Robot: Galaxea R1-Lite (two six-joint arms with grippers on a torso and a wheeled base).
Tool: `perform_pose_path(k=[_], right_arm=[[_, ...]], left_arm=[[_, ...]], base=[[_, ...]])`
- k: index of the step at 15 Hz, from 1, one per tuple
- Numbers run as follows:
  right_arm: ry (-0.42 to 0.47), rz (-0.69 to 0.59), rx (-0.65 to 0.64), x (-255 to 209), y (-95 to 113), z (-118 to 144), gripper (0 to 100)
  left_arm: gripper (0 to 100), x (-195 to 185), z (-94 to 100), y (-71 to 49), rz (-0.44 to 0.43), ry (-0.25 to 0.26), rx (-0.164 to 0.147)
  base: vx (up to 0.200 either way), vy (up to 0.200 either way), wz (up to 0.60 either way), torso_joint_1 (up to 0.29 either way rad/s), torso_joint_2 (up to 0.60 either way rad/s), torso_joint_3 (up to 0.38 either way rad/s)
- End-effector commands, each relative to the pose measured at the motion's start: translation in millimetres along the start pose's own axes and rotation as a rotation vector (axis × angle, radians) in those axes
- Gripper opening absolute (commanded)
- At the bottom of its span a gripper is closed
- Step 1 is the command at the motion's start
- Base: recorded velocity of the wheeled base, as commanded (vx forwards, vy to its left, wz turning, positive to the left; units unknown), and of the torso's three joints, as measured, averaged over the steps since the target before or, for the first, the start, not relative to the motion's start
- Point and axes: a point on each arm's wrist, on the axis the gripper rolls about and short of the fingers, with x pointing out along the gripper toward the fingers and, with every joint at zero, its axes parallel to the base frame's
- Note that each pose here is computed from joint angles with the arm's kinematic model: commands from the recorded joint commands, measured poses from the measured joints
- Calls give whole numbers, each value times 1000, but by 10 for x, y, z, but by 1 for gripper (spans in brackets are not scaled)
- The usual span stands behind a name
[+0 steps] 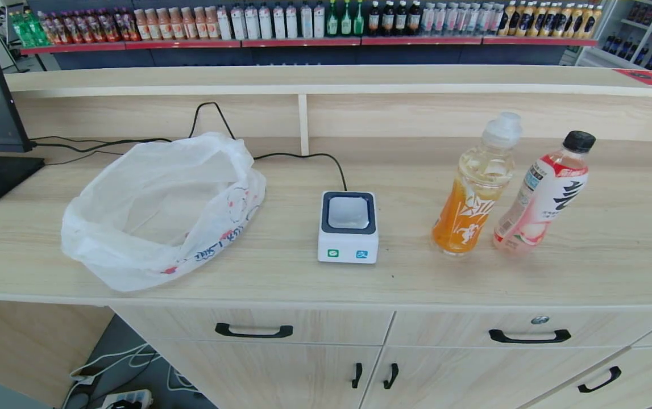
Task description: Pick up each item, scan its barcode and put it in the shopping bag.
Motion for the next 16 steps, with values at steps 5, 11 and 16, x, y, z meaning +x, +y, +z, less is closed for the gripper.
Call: perform_pose_path(k=[5, 11, 16], right_arm=[[-261, 190, -71, 1806, 242, 608, 100], [-364, 206, 65, 2386, 406, 580, 100], [-303, 236, 85, 2396, 489, 410, 100]], left_arm=[[0, 0, 0, 0, 0, 0, -1], [0, 0, 0, 0, 0, 0, -1], [0, 0, 0, 0, 0, 0, -1]], base=[[0, 0, 0, 0, 0, 0], [0, 0, 0, 0, 0, 0], [0, 0, 0, 0, 0, 0]])
